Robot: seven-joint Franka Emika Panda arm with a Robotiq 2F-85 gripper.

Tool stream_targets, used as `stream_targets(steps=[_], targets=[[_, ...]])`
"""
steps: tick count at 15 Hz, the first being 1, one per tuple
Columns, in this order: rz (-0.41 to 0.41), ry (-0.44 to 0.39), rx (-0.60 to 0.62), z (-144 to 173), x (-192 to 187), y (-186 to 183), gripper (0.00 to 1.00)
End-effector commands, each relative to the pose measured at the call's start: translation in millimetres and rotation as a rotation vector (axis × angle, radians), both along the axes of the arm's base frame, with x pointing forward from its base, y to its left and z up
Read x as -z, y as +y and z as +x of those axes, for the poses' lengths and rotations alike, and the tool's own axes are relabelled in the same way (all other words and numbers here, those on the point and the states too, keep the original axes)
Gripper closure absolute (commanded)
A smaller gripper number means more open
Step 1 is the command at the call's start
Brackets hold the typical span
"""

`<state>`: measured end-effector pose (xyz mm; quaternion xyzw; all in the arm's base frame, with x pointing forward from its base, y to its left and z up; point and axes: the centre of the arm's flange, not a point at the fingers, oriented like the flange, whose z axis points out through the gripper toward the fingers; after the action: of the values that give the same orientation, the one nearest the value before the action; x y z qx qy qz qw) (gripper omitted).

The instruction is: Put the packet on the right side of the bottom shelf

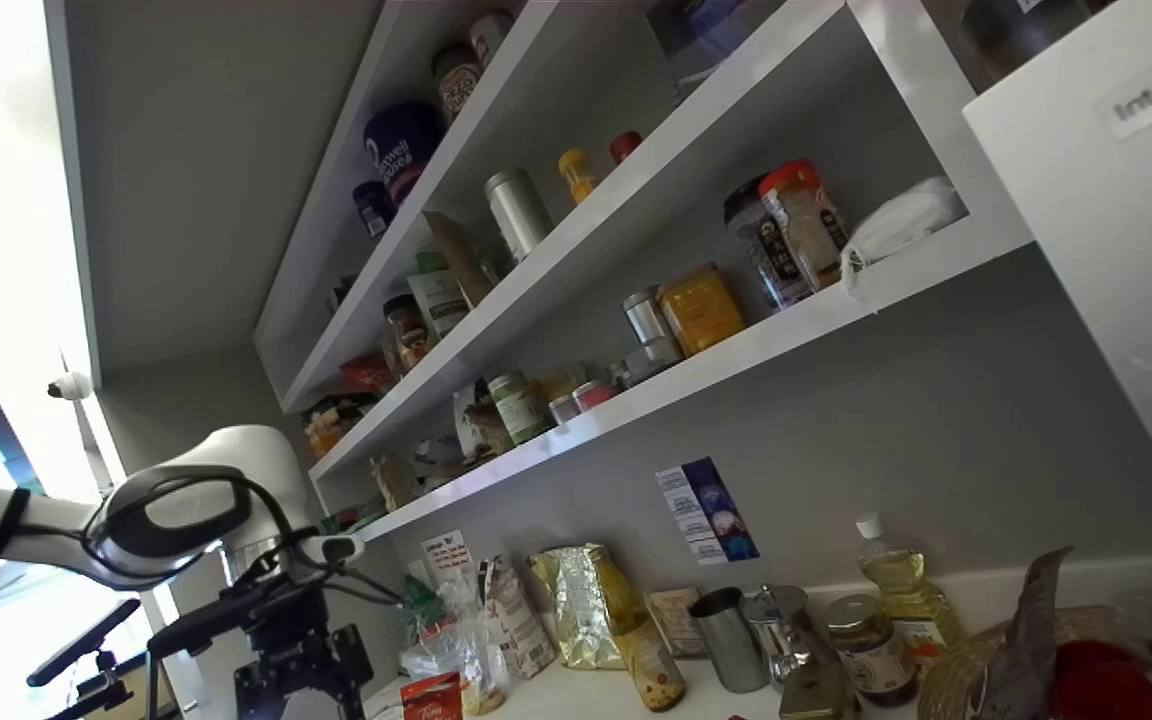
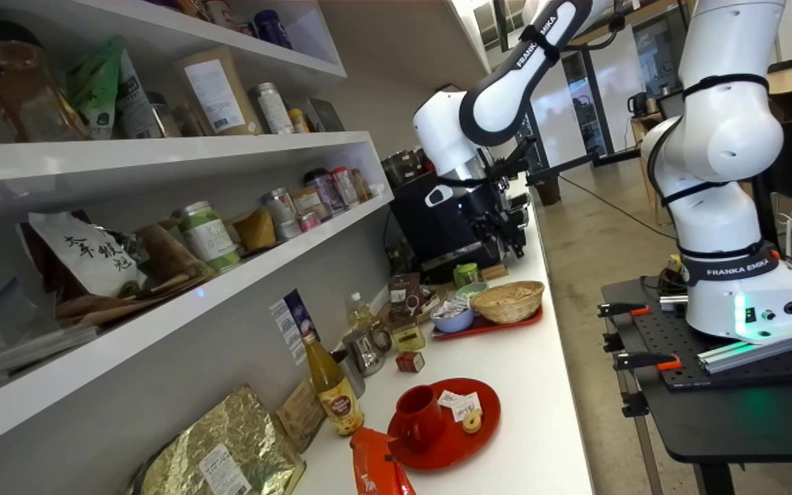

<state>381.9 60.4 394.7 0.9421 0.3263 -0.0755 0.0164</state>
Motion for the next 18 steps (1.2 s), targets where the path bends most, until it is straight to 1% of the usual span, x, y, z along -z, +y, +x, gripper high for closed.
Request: stream_targets(steps=[1, 6, 8, 11, 12, 14, 18], targets=[[0.022, 0.012, -0.036, 3, 53, 87, 0.00], [0.007, -0.045, -0.025, 20, 118, 194, 0.00], [0.007, -0.078, 0.007, 32, 141, 228, 0.00], [-0.001, -0.095, 0.067, 54, 172, 271, 0.00], [-0.009, -0.116, 0.088, 61, 178, 282, 0.00], [-0.017, -0.199, 0.130, 68, 186, 304, 0.00], [0.015, -0.341, 0.153, 75, 186, 345, 0.00]])
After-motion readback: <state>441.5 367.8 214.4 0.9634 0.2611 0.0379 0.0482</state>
